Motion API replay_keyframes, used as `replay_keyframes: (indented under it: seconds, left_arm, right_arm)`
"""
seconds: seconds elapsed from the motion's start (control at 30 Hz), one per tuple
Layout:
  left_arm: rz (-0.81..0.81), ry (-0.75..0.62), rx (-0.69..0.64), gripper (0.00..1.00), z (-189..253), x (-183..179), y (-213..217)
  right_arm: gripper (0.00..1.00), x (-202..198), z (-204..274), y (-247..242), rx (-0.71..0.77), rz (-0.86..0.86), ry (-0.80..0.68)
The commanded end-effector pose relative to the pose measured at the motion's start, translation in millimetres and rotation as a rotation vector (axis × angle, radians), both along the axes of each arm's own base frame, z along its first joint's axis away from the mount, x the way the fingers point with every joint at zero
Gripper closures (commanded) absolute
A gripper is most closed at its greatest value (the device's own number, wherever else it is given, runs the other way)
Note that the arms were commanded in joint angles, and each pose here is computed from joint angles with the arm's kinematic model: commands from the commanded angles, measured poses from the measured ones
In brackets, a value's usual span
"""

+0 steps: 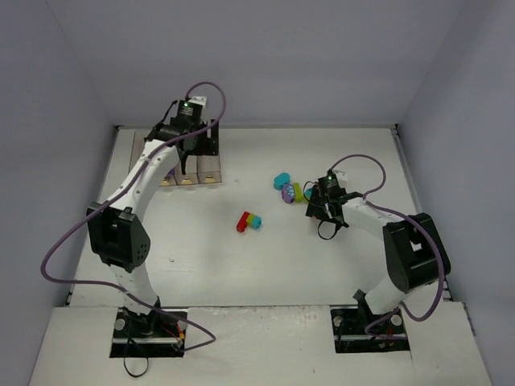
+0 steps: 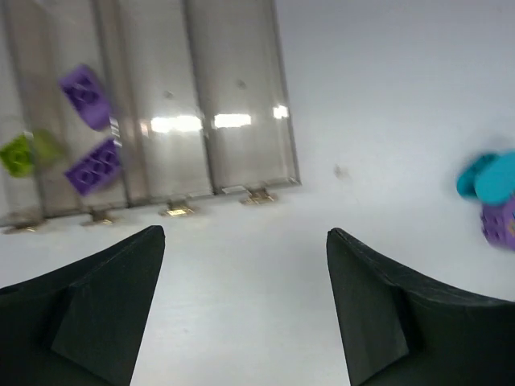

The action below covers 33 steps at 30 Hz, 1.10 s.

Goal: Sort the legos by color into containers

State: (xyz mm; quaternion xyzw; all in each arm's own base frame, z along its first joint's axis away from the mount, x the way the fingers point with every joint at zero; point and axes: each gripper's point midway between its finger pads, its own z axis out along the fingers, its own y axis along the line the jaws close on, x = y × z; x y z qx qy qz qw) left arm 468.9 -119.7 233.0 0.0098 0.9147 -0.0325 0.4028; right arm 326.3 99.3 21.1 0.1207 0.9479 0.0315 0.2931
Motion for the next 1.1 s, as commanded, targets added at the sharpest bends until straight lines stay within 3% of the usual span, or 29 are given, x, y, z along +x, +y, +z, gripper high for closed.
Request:
replay_keyframes:
  seconds: [0.0, 0.4, 0.57, 0.77, 0.93, 1.07]
  left_arm:
    - [-0.033, 0.02, -0.039, 0.25, 4.4, -29.4, -18.1]
    - [-0.116, 0.1, -0.043, 0.25, -24.1, -72.8, -47.8]
    - [-0.129, 0.11, -0.049, 0.25, -29.7, -76.9, -53.4]
    - [-0.15, 0.12, -0.056, 0.25, -34.9, -80.2, -63.9]
    - [-0.201, 0.116, -0.099, 0.25, -28.3, -85.0, -76.5]
    - [-0.287, 0.12, -0.193, 0.25, -18.4, -92.5, -97.4]
  right_arm:
    - [0.42, 23.1, 15.6, 8.7, 0.055, -0.112, -0.063]
    - [0.41, 26.1, 0.5, 7.0, 0.021, -0.223, -0.009]
    - [0.46, 21.0, -6.1, -0.5, -0.017, -0.242, 0.004]
    - [0.68, 16.2, -12.6, -6.6, -0.049, -0.247, 0.018]
    - [1.0, 23.6, 17.1, 6.6, -0.079, -0.11, -0.071]
    - [1.0, 27.3, 69.7, 53.1, -0.07, 0.208, -0.281]
